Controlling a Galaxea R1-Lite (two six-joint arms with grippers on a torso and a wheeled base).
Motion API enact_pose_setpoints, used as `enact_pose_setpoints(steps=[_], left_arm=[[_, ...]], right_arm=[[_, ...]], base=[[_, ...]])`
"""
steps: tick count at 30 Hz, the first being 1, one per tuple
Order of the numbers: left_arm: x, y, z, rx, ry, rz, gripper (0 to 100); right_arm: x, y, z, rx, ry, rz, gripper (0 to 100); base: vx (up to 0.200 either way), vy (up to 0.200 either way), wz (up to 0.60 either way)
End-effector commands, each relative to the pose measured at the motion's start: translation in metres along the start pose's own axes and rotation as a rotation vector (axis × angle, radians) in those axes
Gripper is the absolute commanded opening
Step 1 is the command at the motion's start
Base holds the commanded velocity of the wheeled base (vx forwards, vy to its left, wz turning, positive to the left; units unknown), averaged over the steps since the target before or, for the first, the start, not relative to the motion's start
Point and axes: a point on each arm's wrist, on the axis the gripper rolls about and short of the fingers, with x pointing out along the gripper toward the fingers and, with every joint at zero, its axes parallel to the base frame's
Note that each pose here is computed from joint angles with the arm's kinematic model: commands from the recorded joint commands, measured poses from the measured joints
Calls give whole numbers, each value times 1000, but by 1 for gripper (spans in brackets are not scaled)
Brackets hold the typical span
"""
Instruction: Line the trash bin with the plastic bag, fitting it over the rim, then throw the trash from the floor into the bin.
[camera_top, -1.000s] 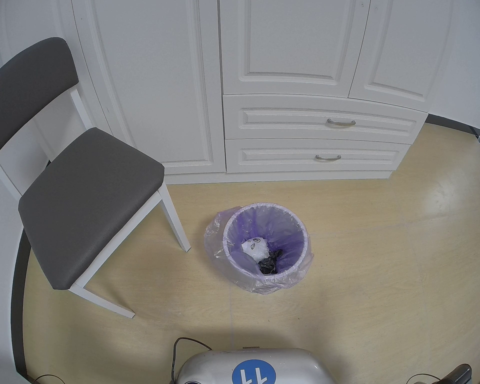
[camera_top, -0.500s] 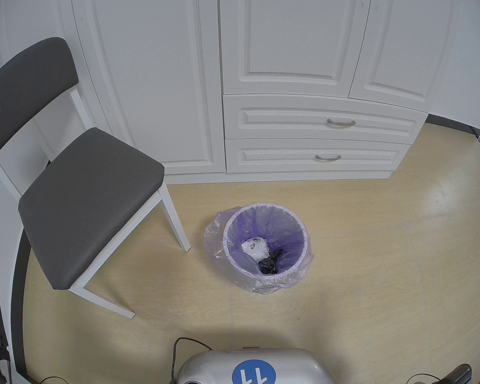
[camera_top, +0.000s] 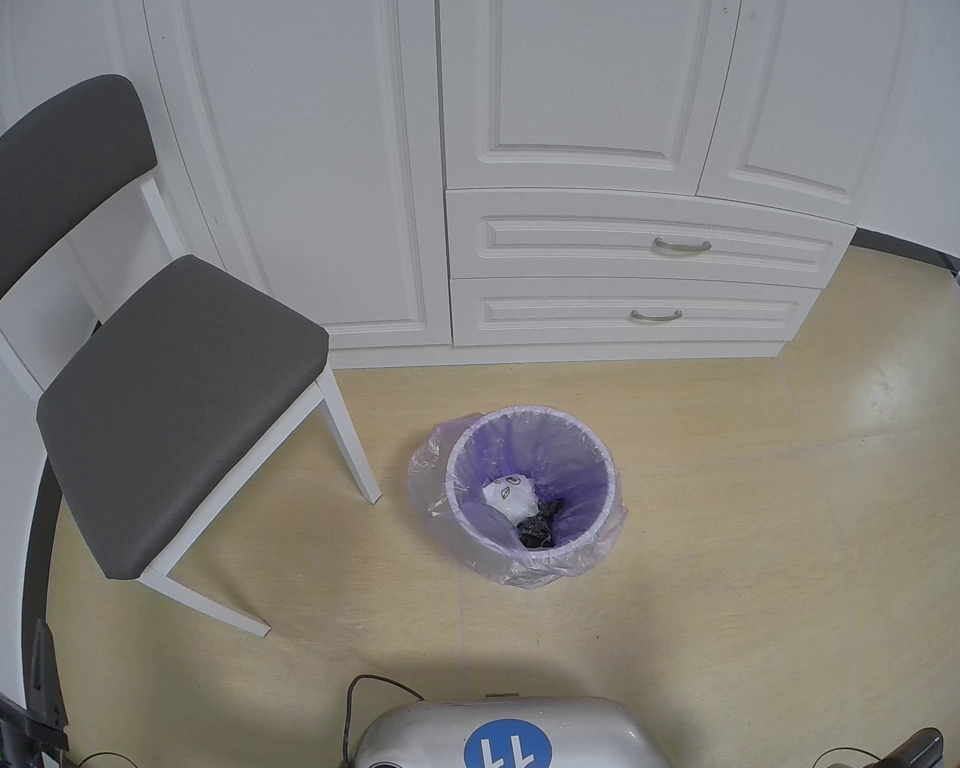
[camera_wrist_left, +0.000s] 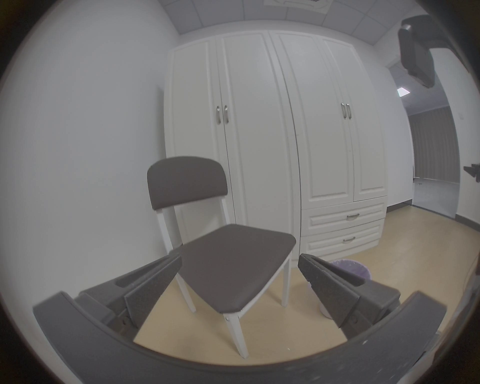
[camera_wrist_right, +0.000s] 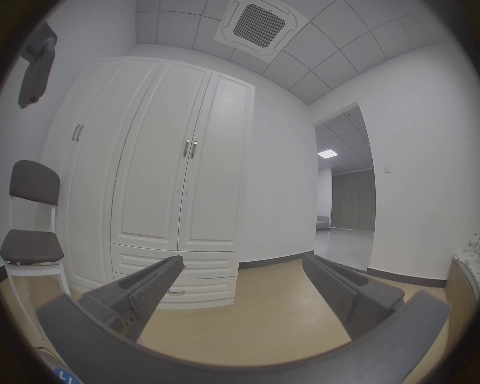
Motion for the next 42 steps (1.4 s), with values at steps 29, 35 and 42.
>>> enact_pose_setpoints(steps=[29, 35, 42], left_arm=[[-4, -2, -30, -164, 235, 8, 100], [-4, -2, -30, -160, 238, -1, 100], [-6, -4, -34, -80, 277, -98, 100]], right_arm=[[-2, 0, -2, -51, -19, -5, 100], [-2, -1, -2, -49, -16, -13, 100], [-2, -1, -6, -55, 29, -33, 100]], base=[[0, 0, 0], [0, 0, 0], [0, 0, 0]])
